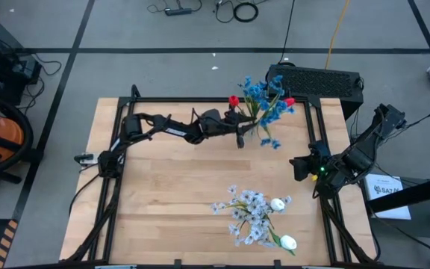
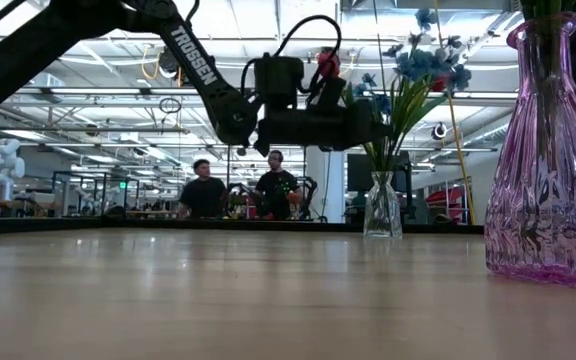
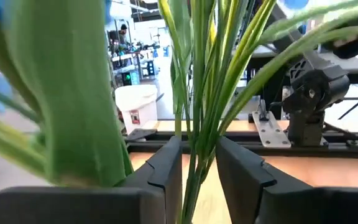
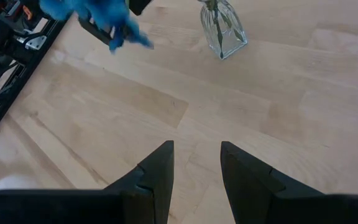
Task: Sort flowers into vase by color
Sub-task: Put the blue flowers into the transparent vase
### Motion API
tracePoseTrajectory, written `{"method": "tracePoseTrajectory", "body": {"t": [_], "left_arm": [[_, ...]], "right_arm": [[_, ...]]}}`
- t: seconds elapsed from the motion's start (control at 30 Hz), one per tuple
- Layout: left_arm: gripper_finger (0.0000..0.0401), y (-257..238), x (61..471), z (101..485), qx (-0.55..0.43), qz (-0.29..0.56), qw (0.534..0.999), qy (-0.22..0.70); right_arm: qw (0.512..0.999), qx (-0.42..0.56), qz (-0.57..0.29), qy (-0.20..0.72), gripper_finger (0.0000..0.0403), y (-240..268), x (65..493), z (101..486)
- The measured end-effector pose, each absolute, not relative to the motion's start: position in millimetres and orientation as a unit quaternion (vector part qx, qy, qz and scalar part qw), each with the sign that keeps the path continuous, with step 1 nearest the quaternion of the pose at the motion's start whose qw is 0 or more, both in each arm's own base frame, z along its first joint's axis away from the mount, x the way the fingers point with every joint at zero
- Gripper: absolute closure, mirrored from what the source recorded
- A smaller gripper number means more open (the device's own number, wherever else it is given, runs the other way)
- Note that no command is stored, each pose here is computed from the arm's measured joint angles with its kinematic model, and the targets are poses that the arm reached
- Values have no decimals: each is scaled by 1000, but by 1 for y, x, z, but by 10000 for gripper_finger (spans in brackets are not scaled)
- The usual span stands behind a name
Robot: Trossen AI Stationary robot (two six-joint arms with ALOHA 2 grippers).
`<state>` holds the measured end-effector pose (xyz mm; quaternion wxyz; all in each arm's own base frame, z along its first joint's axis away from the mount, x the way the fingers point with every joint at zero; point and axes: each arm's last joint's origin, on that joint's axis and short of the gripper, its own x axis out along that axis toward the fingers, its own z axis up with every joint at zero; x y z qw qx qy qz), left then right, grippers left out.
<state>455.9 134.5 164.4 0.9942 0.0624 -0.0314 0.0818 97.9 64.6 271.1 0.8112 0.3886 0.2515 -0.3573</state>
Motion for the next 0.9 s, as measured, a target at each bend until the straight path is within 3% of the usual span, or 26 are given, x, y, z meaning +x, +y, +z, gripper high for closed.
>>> {"method": "tracePoseTrajectory", "body": {"t": [0.47,0.9], "left_arm": [[294,129,440,235,68,83,993,-53],[294,118,403,296,93,98,990,45]], "right_arm": [[818,374,-353,256,280,65,98,271],[823,363,-350,260,280,65,98,271]]}}
